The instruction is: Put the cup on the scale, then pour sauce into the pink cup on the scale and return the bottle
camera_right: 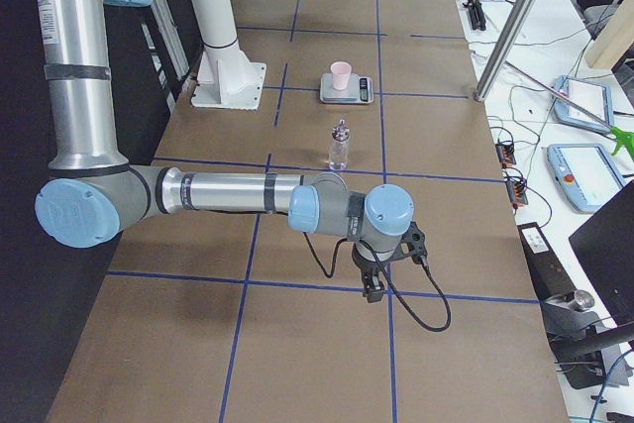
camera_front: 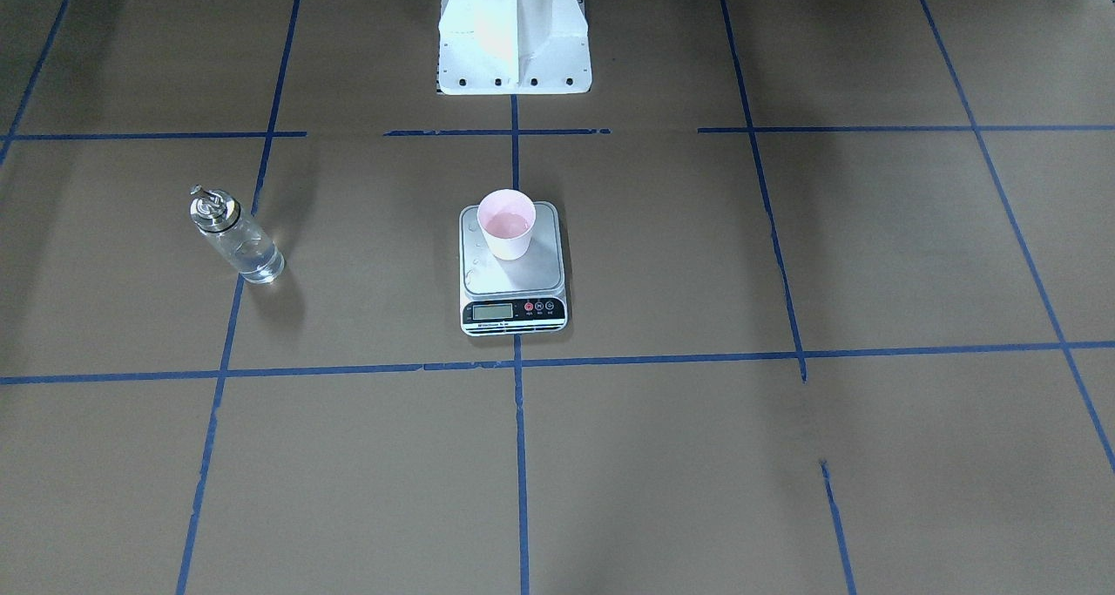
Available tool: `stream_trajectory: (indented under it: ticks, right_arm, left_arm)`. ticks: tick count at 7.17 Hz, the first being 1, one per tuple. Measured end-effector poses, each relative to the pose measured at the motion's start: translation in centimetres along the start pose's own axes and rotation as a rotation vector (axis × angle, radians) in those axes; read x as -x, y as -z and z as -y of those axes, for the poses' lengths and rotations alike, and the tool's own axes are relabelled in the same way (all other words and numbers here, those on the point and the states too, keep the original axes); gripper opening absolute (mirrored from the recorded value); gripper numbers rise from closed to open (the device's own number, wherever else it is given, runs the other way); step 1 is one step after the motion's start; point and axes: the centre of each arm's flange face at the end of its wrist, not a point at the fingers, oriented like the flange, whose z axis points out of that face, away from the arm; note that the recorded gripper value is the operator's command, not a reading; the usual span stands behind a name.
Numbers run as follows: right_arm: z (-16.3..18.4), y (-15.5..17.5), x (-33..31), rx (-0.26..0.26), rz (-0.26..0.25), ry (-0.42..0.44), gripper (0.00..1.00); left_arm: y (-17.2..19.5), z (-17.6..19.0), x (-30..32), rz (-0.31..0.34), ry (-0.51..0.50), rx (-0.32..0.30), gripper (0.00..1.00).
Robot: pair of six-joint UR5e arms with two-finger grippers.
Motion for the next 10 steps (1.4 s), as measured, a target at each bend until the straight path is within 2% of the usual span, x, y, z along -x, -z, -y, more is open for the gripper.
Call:
stream_trajectory:
  ticks: [2, 3, 5, 6, 7, 8, 10]
  right_arm:
    - [0.9, 0.3, 0.7, -0.019, 0.04, -0.02, 1.0]
    - [1.2, 0.4, 0.8, -0.021, 0.044, -0.023, 1.0]
    - [1.2, 0.4, 0.9, -0.022, 0.05, -0.028, 1.0]
    - [1.2, 0.5, 1.0, -0.026, 0.051, -0.026, 1.0]
    - [1.7, 1.1, 1.5, -0.036, 0.049, -0.015, 1.0]
    - [2.2, 1.8, 2.1, -0.047, 0.043, -0.001, 1.0]
    - [2.4, 2.3, 2.4, -0.053, 0.027, 0.012, 1.0]
  left_arm:
    - [0.1, 1.0, -0.2, 0.01, -0.003, -0.015, 1.0]
    - [1.0, 2.2, -1.0, -0.007, 0.069, -0.024, 1.0]
    - [1.2, 2.3, -2.5, -0.076, 0.291, -0.032, 1.0]
    - [1.0, 2.0, -3.2, -0.121, 0.345, -0.038, 1.0]
    - [1.2, 2.0, -3.4, -0.103, 0.356, -0.054, 1.0]
    - [1.5, 1.9, -3.4, -0.057, 0.347, -0.072, 1.0]
    - [0.6, 2.3, -4.7, -0.046, 0.315, -0.071, 1.0]
